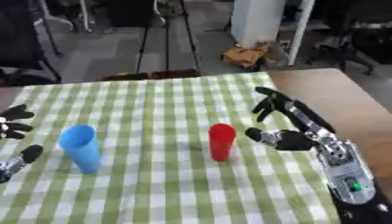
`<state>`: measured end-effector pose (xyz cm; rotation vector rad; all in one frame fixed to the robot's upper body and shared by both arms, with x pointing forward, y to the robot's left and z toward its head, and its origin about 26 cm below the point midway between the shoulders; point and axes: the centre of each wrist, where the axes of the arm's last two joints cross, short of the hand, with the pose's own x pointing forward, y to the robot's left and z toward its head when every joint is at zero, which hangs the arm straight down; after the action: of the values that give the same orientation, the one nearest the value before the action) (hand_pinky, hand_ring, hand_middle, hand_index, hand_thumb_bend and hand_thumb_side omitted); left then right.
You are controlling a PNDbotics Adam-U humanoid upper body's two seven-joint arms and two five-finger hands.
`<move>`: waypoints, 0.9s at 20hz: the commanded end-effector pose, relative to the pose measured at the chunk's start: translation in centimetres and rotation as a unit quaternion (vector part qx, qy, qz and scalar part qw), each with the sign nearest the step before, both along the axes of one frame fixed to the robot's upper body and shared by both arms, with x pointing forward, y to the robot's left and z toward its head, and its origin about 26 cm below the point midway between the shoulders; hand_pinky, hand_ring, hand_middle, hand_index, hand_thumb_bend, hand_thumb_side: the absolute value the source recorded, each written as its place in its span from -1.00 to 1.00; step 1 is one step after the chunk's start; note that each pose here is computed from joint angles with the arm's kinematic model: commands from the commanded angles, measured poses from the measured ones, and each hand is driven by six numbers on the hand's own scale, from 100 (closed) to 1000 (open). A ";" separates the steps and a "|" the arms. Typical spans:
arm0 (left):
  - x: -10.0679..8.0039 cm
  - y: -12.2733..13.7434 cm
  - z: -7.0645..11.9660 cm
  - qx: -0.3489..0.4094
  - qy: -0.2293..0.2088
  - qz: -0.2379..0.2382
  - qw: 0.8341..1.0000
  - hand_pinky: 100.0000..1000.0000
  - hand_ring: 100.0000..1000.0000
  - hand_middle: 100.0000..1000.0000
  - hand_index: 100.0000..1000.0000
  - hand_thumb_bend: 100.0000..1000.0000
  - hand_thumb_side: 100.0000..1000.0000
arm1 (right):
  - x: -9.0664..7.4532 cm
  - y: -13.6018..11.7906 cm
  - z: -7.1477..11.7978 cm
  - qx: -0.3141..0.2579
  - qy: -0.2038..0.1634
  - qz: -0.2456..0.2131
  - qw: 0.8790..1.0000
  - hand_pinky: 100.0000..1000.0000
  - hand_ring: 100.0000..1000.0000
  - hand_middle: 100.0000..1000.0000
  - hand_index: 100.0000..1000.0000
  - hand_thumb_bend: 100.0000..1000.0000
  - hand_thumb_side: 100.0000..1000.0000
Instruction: Pour the contents of one cup into another cup.
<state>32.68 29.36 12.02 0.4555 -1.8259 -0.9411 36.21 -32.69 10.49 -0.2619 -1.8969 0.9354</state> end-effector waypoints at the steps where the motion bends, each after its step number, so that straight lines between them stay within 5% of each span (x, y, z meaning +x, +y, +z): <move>1: 0.1 0.1 0.8 0.003 -0.011 -0.003 1.000 0.46 0.52 0.67 0.96 0.00 0.36 | 0.5 -0.5 1.0 -0.019 -0.013 -0.002 1.000 0.76 0.08 0.16 1.00 0.16 -0.01; 18: 0.3 0.1 0.5 0.004 -0.005 -0.003 1.000 0.46 0.52 0.67 0.96 -0.01 0.38 | 1.4 0.5 0.5 -0.020 -0.010 0.016 1.000 0.75 0.06 0.14 1.00 0.15 0.02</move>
<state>32.77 29.44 11.78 0.4514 -1.8165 -0.9402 37.34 -32.17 10.01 -0.2438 -1.8885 0.9728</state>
